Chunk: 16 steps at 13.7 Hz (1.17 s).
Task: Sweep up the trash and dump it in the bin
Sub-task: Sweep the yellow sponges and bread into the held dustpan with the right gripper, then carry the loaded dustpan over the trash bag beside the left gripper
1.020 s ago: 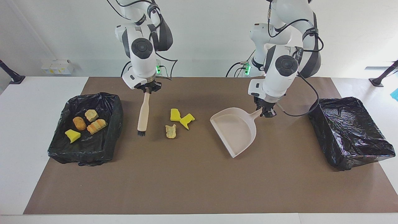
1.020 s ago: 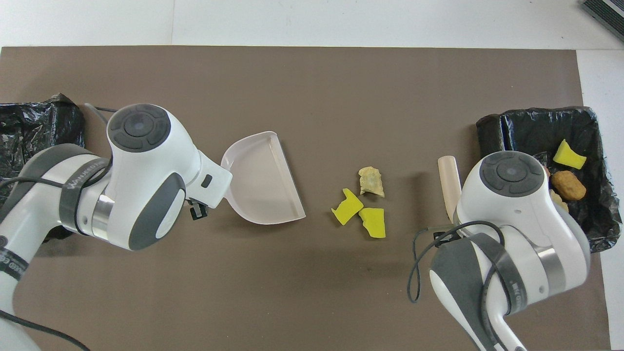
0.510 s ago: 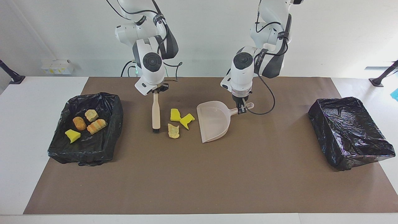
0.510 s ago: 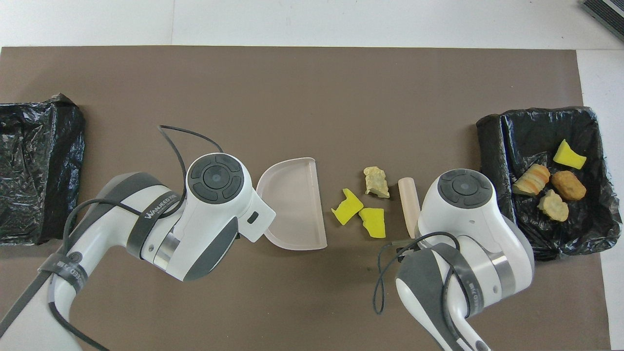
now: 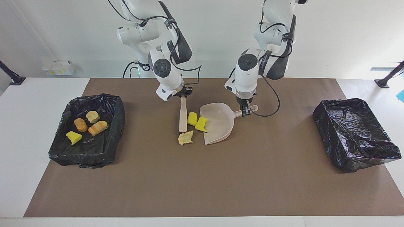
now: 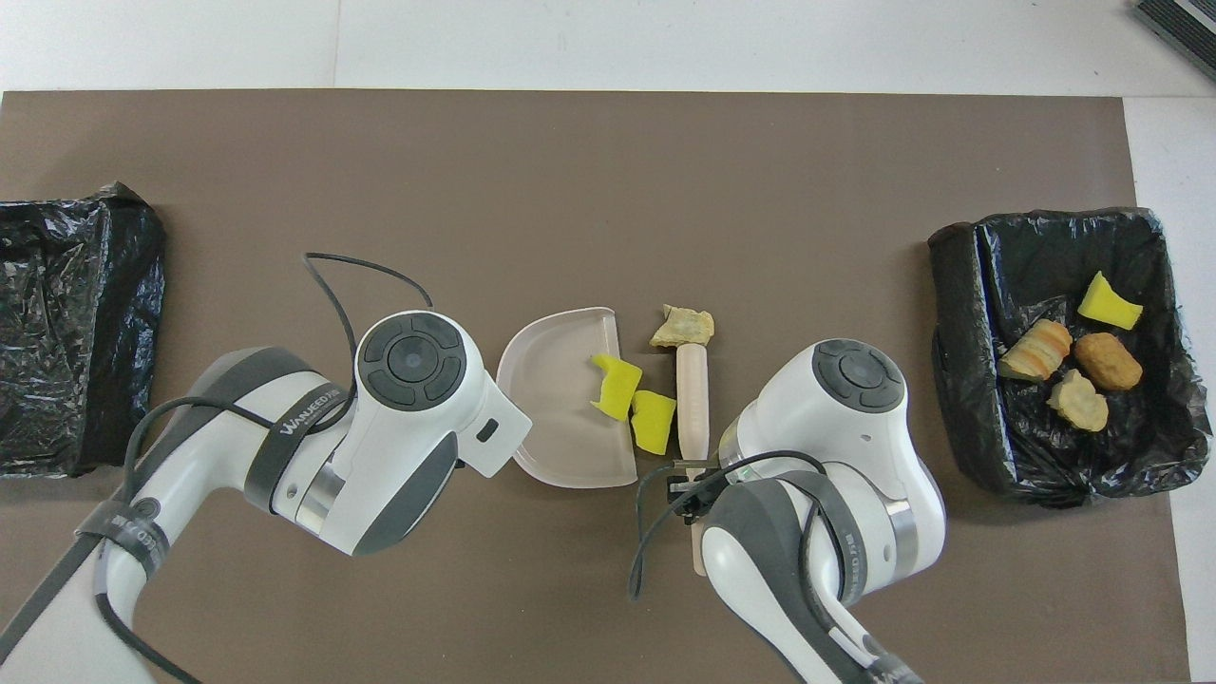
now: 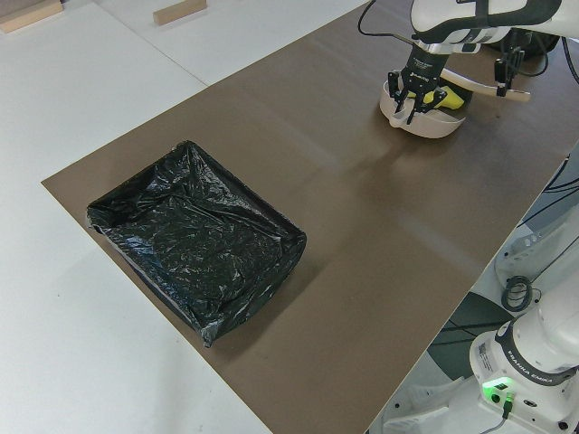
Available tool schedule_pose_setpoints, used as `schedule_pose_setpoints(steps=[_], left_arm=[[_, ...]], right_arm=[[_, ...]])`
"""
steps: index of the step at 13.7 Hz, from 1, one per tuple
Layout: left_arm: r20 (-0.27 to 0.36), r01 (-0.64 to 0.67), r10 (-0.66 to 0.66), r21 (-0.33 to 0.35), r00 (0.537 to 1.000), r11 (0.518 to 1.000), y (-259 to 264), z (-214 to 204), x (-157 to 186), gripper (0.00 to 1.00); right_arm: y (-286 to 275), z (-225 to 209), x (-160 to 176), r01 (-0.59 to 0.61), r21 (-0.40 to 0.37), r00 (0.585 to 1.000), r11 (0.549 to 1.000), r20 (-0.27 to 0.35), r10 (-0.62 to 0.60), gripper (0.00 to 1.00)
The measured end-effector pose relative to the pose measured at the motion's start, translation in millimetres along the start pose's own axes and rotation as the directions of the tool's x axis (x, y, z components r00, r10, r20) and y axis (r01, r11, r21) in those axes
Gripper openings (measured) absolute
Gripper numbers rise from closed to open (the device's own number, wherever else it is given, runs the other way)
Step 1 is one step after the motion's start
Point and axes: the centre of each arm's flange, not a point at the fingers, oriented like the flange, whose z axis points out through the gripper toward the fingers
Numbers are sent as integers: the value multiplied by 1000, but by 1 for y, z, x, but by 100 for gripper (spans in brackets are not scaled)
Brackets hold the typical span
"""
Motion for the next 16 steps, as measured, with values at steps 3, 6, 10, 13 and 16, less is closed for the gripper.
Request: schedule_pose_setpoints(steps=[3, 6, 10, 13, 16], left_arm=[[-21, -6, 6, 25, 1000, 1000, 3, 7, -1, 31], [-35, -12, 13, 42, 999, 999, 4, 11, -4, 31], [-39, 43, -42, 41, 998, 998, 4, 11, -5, 31], [-31, 150, -149, 25, 988, 988, 6, 12, -5, 31], [-23, 194, -194, 16, 981, 981, 10, 11, -3, 31]], right_arm=[[-43, -14, 2, -23, 116, 1000, 993, -14, 24, 26], [-60, -52, 7, 6, 94, 998, 996, -60, 0, 26], [-14, -95, 30, 150, -240, 968, 959, -164, -192, 26], [33, -102, 68, 298, -470, 925, 831, -70, -372, 26], [23, -74, 94, 395, -511, 896, 764, 29, -444, 26]])
